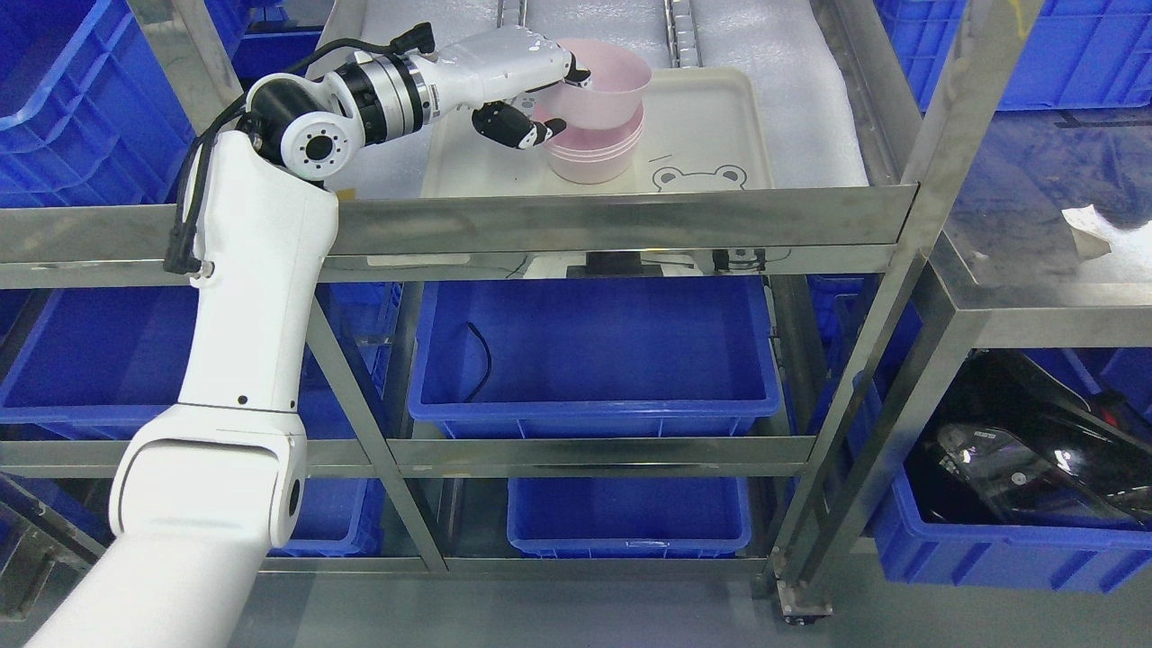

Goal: Stack pink IKEA bowl on shelf middle layer
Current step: 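Lower the pink bowl onto the pink bowl on the tray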

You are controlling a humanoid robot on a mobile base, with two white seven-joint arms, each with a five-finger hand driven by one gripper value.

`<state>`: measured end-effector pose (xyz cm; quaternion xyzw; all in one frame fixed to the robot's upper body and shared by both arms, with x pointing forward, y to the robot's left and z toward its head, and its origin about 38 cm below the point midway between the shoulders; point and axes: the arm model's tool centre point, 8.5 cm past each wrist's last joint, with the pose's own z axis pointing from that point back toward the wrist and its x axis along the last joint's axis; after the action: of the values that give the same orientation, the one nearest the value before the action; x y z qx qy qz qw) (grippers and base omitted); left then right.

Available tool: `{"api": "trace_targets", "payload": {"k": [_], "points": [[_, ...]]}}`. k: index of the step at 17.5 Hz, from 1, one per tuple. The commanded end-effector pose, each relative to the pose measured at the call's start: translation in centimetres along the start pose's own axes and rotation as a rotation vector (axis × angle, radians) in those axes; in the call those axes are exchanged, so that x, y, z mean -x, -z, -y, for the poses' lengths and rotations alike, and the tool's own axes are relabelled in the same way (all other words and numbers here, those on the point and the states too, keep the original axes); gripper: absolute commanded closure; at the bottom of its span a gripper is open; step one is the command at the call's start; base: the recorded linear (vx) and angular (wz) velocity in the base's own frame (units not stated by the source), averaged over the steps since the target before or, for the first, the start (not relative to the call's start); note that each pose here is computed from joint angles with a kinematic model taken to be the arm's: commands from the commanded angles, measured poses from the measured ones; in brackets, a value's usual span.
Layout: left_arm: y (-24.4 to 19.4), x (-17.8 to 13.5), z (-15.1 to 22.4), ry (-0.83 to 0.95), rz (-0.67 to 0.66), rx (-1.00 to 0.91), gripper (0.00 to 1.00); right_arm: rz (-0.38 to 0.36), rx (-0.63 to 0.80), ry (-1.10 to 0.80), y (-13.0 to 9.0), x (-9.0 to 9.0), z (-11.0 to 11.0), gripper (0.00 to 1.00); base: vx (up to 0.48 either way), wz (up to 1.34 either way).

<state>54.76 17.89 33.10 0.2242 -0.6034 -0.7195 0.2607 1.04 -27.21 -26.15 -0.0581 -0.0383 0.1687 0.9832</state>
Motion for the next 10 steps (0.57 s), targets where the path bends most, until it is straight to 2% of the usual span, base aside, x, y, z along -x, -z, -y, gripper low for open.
{"api": "trace_targets", "payload": {"k": [1,2,3,4,5,10], "points": [[0.4,0.5,1.6,0.029,-0.019,0.093,0.93,-0.003,0.014,-0.001,0.0,0.7,0.8,0.0,0.0,0.0],[0.4,0.4,1.5,0.03,-0.017,0.088,0.91,-0.003,0.014,-0.001,0.0,0.7,0.8,0.0,-0.012,0.0],[0.4,0.4,1.2,0.03,-0.018,0.079,0.75,-0.003,0.014,-0.001,0.0,0.7,0.8,0.0,-0.012,0.0],[0.3,0.6,0.4,0.042,-0.023,0.068,0.53,-0.003,0.014,-0.001,0.0,0.7,0.8,0.0,-0.019,0.0],[0.2,0.6,0.0,0.046,-0.023,0.064,0.43,-0.003,0.014,-0.001,0.0,0.7,0.8,0.0,-0.013,0.02],[-0.3,0.7,-2.9,0.053,-0.028,-0.01,0.2,-0.003,0.014,-0.001,0.0,0.7,0.8,0.0,-0.002,0.01]]}}
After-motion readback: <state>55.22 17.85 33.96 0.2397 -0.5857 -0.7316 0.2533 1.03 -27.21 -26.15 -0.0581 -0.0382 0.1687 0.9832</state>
